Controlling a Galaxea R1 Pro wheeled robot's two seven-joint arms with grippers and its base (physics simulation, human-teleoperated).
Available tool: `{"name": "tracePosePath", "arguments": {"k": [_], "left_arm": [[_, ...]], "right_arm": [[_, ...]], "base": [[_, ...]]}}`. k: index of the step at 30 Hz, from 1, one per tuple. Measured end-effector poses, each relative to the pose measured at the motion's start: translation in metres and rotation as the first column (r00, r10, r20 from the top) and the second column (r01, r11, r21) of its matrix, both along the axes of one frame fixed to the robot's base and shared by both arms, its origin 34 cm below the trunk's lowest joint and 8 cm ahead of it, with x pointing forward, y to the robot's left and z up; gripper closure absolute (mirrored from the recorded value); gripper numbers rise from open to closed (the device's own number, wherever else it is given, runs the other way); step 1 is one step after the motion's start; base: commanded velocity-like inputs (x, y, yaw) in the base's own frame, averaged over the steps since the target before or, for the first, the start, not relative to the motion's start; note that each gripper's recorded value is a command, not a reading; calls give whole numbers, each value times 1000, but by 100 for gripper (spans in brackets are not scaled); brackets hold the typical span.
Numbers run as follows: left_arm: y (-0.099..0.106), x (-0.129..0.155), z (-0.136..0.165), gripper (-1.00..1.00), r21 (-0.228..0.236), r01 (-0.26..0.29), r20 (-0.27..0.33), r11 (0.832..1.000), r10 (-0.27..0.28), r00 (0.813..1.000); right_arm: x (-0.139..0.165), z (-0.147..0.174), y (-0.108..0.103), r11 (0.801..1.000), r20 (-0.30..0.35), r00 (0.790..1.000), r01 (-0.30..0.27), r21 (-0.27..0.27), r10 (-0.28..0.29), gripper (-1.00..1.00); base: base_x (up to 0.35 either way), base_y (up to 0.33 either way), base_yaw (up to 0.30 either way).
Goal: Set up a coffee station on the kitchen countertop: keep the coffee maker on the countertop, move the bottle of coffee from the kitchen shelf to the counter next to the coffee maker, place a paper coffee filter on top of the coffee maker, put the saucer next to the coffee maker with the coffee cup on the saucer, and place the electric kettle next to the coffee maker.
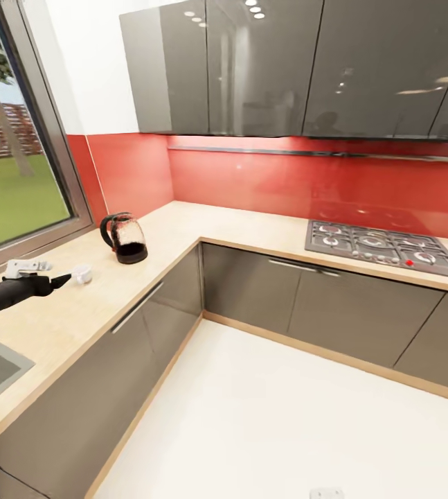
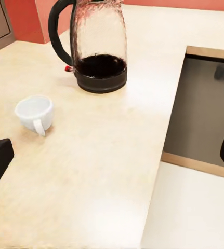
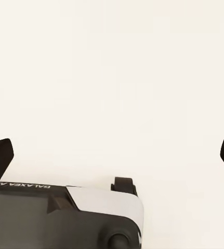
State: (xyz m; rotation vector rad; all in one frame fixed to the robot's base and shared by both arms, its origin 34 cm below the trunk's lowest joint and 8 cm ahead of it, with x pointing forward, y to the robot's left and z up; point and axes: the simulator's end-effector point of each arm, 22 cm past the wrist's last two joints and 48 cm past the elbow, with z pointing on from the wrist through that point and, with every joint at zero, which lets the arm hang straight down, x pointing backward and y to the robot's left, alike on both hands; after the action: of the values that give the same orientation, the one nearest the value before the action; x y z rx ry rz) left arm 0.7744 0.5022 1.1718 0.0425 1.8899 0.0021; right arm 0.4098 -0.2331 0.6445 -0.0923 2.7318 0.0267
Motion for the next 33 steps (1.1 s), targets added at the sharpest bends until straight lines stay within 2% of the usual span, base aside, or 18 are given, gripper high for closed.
{"name": "tracePosePath", "arguments": {"k": [4, 12, 23, 33], "left_arm": [[-1, 0, -1, -100, -5, 2, 0, 1000, -2, 1000], [-1, 1, 0, -100, -4, -2, 4, 1000, 2, 1000], [1, 0, 0, -100, 0, -7, 4, 1000, 7, 1000], [2, 0, -1, -100, 2, -9, 1, 1000, 9, 1000]], "right_arm": [[-1, 0, 0, 1000, -2, 1000, 2, 0, -2, -100], [-1, -1, -4, 1000, -1, 1000, -2, -7, 2, -100], [-1, -1, -3, 1000, -2, 1000, -1, -5, 1, -100], [-1, -1, -2, 1000, -2, 1000, 1, -4, -1, -100]], "base": [[137, 0, 187], [317, -7, 14], [287, -146, 7], [282, -156, 218]]}}
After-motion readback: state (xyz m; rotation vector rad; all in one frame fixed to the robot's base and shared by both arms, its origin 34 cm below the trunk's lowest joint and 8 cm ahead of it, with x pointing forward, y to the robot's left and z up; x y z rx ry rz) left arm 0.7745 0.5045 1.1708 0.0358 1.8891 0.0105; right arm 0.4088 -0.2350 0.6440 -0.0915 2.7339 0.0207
